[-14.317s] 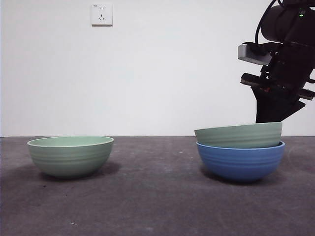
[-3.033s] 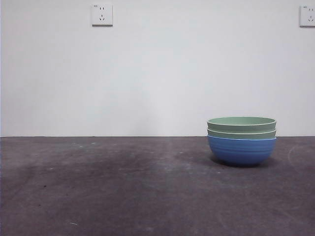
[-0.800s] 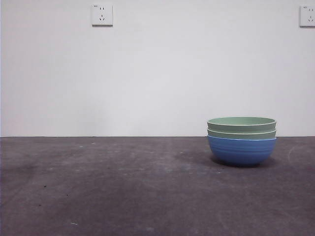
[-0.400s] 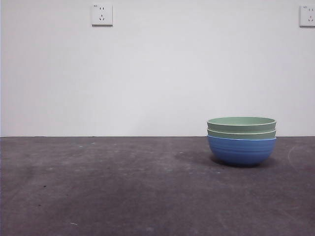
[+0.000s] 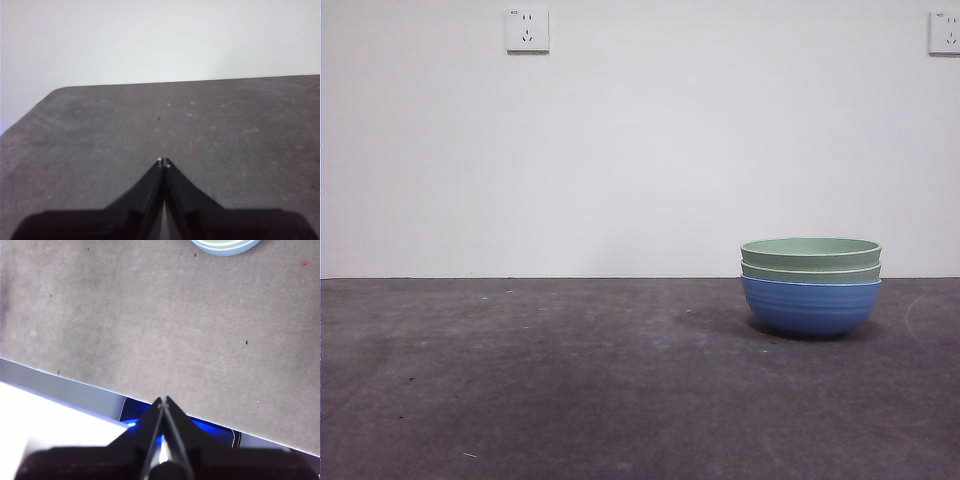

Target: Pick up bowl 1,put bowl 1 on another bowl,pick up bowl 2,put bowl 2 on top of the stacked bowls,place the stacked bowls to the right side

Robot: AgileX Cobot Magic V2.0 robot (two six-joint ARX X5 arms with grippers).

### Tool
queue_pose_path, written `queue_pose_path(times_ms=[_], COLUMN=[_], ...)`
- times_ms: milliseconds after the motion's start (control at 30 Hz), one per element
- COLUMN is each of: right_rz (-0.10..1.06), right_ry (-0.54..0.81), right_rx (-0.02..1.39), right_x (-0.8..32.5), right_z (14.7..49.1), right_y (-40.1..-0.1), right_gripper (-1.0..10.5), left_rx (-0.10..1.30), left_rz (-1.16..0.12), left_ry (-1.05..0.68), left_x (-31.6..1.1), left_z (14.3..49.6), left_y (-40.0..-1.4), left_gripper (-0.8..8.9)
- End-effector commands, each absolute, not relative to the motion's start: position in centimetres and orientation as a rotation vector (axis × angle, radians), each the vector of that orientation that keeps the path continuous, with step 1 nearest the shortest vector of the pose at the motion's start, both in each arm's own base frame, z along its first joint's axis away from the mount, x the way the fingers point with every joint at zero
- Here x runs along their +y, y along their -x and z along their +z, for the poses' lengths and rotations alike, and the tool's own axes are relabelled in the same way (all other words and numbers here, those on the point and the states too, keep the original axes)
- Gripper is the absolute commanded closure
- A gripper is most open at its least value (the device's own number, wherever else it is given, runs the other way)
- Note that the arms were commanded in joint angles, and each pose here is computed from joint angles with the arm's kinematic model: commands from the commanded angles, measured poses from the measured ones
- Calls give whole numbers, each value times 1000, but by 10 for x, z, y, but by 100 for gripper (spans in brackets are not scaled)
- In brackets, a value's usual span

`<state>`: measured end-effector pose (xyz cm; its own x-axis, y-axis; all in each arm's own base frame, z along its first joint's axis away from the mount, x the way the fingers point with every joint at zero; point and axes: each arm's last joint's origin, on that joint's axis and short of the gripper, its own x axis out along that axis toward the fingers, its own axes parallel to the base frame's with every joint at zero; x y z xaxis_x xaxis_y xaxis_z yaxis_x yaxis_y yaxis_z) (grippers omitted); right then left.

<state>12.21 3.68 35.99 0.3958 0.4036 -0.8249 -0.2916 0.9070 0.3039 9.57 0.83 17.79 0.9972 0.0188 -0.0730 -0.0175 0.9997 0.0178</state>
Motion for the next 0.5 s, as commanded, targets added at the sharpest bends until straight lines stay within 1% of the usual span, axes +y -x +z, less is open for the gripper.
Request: queue_pose_path(times_ms=[33,200,367,467,500], right_rz=[438,437,437,437,437], right_ry=[-120,-120,-120,-120,-120], right_rx=[1077,1077,1077,1078,1077], right_x=[37,37,37,37,37], right_z=[359,359,359,359,359], right_y=[-123,-123,-123,-123,-123], right_gripper=[944,944,944,945,944], left_rx=[78,101,133,183,176], left_rz=[26,41,40,39,38], left_ry=[-10,14,20,29,36], left_x=[9,9,9,9,9], left_z=[169,155,151,147,147], left_y=[-96,-97,-96,-95,-96], left_gripper=[817,817,817,817,817])
